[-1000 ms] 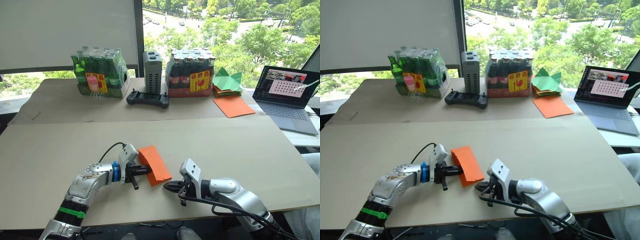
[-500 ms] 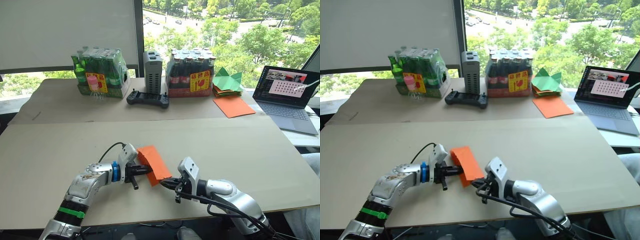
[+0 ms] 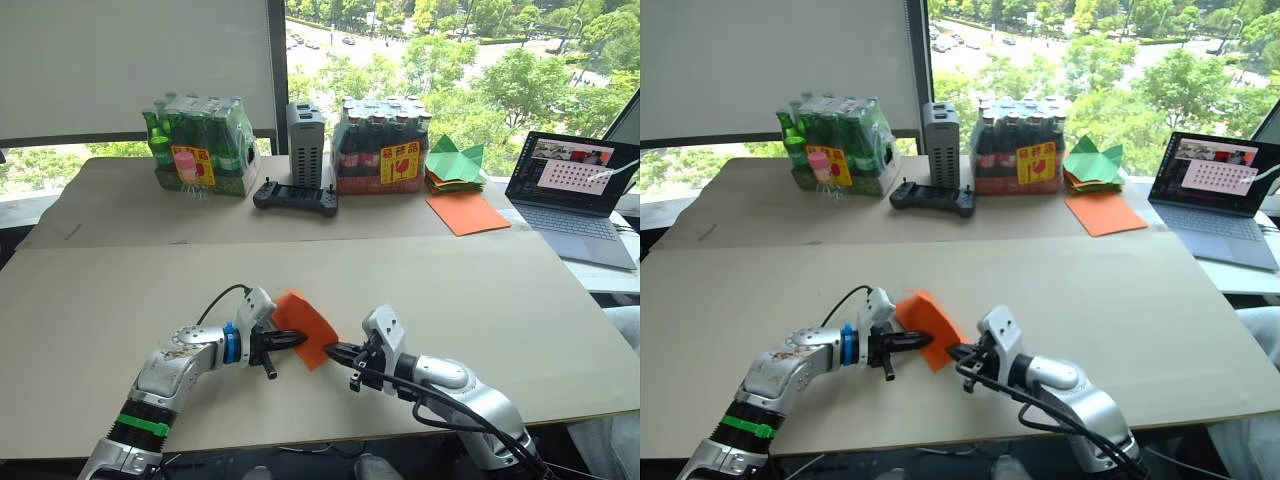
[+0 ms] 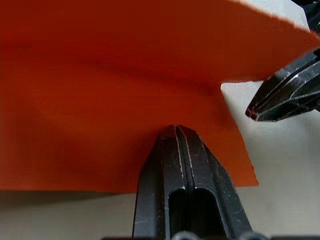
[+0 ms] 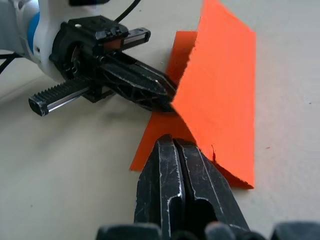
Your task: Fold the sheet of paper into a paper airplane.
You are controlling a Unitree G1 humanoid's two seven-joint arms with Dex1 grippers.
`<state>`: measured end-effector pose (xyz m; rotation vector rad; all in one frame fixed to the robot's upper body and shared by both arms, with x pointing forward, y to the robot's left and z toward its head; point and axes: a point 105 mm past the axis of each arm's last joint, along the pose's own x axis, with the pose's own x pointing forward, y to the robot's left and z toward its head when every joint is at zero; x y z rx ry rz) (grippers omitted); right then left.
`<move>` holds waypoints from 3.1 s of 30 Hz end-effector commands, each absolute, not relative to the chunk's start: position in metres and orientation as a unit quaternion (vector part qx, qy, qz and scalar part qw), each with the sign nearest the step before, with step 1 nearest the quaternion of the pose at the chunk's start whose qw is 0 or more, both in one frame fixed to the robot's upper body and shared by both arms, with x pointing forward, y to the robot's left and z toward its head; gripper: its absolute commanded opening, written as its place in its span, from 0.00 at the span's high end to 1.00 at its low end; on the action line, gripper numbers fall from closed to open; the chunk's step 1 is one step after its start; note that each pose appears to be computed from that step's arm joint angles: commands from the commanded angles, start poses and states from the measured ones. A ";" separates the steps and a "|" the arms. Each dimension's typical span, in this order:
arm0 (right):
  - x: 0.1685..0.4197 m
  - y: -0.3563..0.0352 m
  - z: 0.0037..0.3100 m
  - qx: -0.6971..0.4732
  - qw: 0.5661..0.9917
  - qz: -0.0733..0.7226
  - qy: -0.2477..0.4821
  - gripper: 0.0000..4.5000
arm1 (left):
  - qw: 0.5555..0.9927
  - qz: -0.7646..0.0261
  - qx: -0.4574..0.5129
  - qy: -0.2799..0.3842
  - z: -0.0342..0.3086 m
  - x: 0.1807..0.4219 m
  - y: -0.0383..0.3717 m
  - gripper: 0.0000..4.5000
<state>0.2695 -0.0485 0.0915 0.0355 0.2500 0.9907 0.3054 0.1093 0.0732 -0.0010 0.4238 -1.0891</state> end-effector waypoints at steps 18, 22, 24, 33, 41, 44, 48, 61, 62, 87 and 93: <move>0.316 -0.073 0.101 0.044 0.941 0.320 0.100 1.00 | 0.831 -0.515 0.009 0.211 0.067 0.303 0.111 0.99; 0.319 -0.077 0.093 0.031 0.944 0.305 0.121 1.00 | 0.832 -0.513 0.008 0.211 0.067 0.303 0.112 0.99; 0.319 -0.078 0.088 0.020 0.943 0.305 0.131 1.00 | 0.832 -0.513 0.008 0.211 0.068 0.303 0.112 0.99; 0.311 -0.069 0.063 -0.046 0.924 0.334 0.180 1.00 | 0.844 -0.496 0.001 0.204 0.071 0.307 0.117 0.99; 0.314 -0.059 0.063 -0.063 0.918 0.348 0.177 1.00 | 0.875 -0.443 -0.075 0.179 0.093 0.320 0.131 0.99; 0.315 -0.056 0.064 -0.066 0.916 0.354 0.177 1.00 | 0.884 -0.420 -0.113 0.173 0.100 0.321 0.142 0.99; 0.315 -0.055 0.062 -0.072 0.913 0.360 0.180 1.00 | 0.884 -0.402 -0.161 0.176 0.104 0.314 0.156 0.99; 0.315 -0.052 0.060 -0.078 0.906 0.374 0.184 1.00 | 0.853 -0.385 -0.308 0.169 0.120 0.304 0.173 0.67; 0.315 -0.052 0.060 -0.079 0.905 0.374 0.184 1.00 | 0.849 -0.388 -0.318 0.168 0.121 0.304 0.171 0.67; 0.314 -0.059 0.059 -0.086 0.909 0.364 0.186 1.00 | 0.854 -0.329 -0.362 0.179 0.112 0.325 0.182 0.67; 0.313 -0.059 0.059 -0.086 0.908 0.364 0.187 1.00 | 0.846 -0.336 -0.375 0.177 0.115 0.319 0.183 0.67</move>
